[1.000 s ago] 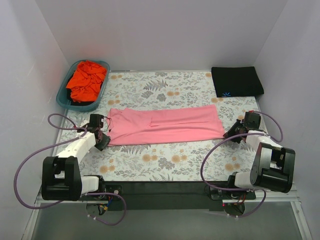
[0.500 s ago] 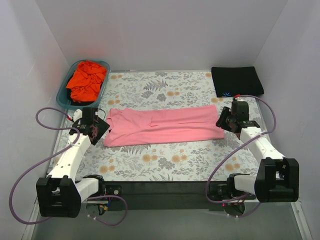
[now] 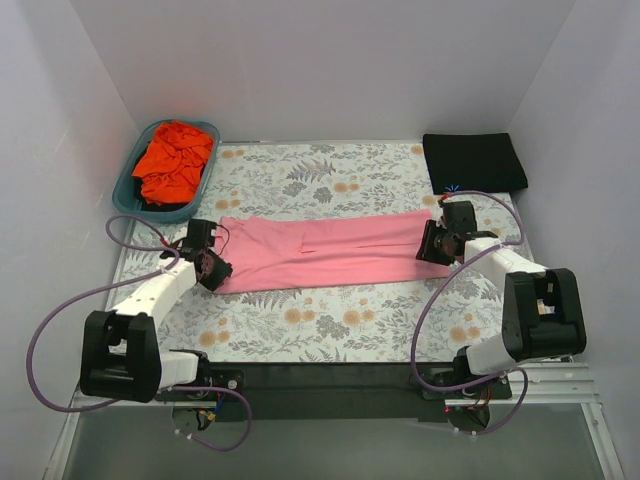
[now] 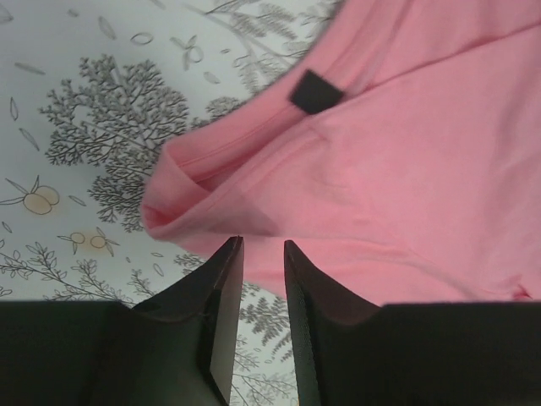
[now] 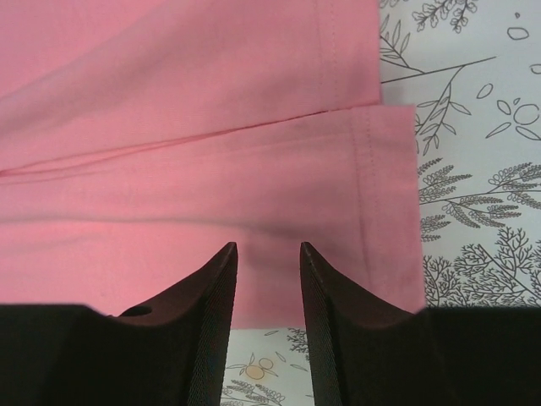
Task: Fold and stack the t-shirts
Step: Fold the tshirt
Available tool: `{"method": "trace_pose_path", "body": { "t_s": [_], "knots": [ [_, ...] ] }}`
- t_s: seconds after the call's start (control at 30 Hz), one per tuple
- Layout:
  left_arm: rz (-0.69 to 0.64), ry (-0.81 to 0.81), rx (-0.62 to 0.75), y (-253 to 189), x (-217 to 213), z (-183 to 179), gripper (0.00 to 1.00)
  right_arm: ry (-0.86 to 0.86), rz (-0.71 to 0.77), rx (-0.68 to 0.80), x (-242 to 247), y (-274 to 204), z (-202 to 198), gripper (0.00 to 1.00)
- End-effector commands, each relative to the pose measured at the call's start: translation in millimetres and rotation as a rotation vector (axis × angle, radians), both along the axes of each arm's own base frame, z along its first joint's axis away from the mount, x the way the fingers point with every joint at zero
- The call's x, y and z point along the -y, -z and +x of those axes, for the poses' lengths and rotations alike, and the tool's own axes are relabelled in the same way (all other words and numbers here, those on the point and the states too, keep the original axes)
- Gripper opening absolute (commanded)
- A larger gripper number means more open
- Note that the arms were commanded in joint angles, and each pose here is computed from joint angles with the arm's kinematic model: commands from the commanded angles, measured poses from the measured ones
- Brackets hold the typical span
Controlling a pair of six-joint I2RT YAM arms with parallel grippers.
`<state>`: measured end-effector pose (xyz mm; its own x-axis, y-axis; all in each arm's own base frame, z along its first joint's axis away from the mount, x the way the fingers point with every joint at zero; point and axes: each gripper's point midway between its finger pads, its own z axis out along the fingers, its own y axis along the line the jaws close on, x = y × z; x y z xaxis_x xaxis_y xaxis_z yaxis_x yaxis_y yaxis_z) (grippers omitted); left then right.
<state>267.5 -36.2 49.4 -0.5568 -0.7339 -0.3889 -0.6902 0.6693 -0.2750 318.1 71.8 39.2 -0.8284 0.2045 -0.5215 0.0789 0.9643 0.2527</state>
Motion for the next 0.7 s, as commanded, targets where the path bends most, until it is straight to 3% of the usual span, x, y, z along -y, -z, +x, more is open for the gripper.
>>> {"method": "trace_pose_path", "body": {
  "t_s": [0.0, 0.2, 0.4, 0.5, 0.57, 0.6, 0.67],
  "knots": [
    [0.002, -0.048, -0.027, 17, -4, -8, 0.24, 0.029, -0.005, -0.005, 10, 9, 2, 0.42],
    [0.063, -0.094, -0.116, 38, -26, -16, 0.18, 0.086, -0.020, -0.155, 20, 33, -34, 0.42],
    [0.102, -0.109, -0.149, 40, -48, 8, 0.18, 0.085, 0.011, -0.284, 17, 46, -92, 0.46],
    [0.123, -0.040, -0.116, 26, -49, 40, 0.23, 0.042, 0.050, -0.298, 5, 37, -114, 0.47],
    [0.120, -0.010, -0.095, 9, -47, 64, 0.32, -0.024, 0.042, -0.241, -11, 17, -113, 0.50],
    [0.118, 0.015, -0.086, 3, -45, 71, 0.36, -0.033, 0.048, -0.186, -17, 0, -110, 0.58],
    [0.146, 0.022, -0.051, -17, -44, 78, 0.48, -0.084, 0.052, -0.084, -31, -31, -95, 0.64]
  ]
}}
